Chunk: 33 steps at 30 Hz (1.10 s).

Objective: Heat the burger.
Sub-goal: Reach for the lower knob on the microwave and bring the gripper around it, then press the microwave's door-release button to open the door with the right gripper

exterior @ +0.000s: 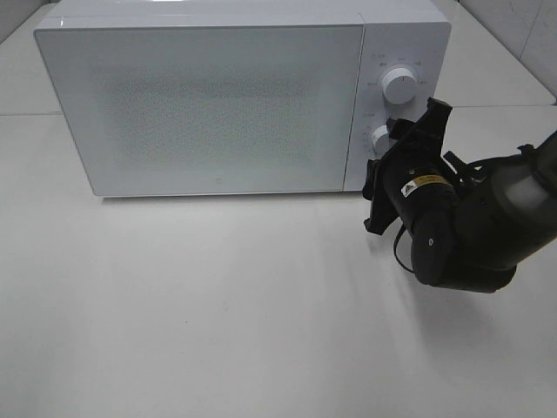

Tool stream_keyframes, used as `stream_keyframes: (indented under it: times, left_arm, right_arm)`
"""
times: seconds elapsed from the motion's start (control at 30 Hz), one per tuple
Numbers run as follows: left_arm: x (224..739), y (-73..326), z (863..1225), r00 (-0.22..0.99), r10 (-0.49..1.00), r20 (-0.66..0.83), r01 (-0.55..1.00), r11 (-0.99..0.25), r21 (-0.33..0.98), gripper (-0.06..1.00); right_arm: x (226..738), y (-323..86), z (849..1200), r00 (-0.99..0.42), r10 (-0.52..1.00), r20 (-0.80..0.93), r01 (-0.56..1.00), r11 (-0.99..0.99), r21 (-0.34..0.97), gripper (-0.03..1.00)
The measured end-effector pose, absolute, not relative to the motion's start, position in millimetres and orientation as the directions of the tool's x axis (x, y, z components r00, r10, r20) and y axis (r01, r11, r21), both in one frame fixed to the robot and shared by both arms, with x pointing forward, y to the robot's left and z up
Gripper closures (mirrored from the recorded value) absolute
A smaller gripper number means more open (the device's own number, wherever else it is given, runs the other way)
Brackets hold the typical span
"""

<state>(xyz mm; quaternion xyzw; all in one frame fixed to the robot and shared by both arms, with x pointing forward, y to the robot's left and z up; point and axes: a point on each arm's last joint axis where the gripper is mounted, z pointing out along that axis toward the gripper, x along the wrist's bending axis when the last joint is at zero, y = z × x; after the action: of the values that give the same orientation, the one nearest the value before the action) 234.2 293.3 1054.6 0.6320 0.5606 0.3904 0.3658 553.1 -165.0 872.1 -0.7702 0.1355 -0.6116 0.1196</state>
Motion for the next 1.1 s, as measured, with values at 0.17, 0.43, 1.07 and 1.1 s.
stream_keyframes:
  times: [0.17, 0.43, 1.07, 1.1]
  left_arm:
    - [234.2, 293.3, 1054.6, 0.067, 0.994, 0.083, 0.423, -0.104, 0.900, -0.04]
    - [234.2, 293.3, 1054.6, 0.067, 0.994, 0.083, 0.423, -0.104, 0.900, -0.04]
    - [234.2, 293.3, 1054.6, 0.067, 0.994, 0.083, 0.423, -0.104, 0.900, -0.04]
    - [234.2, 293.3, 1054.6, 0.067, 0.994, 0.083, 0.423, -0.104, 0.900, -0.04]
  right_arm:
    - [552.6, -164.3, 871.9, 0.218, -0.354, 0.909, -0.059, -0.935, -0.350, 0.27]
    - [551.7, -164.8, 871.2, 0.221, -0.361, 0.906, -0.062, -0.932, -0.357, 0.23]
    - [546.4, -154.5, 871.6, 0.222, -0.386, 0.895, -0.051, -0.922, -0.385, 0.22]
    - [545.1, -152.9, 872.3, 0.222, -0.389, 0.894, -0.051, -0.920, -0.388, 0.22]
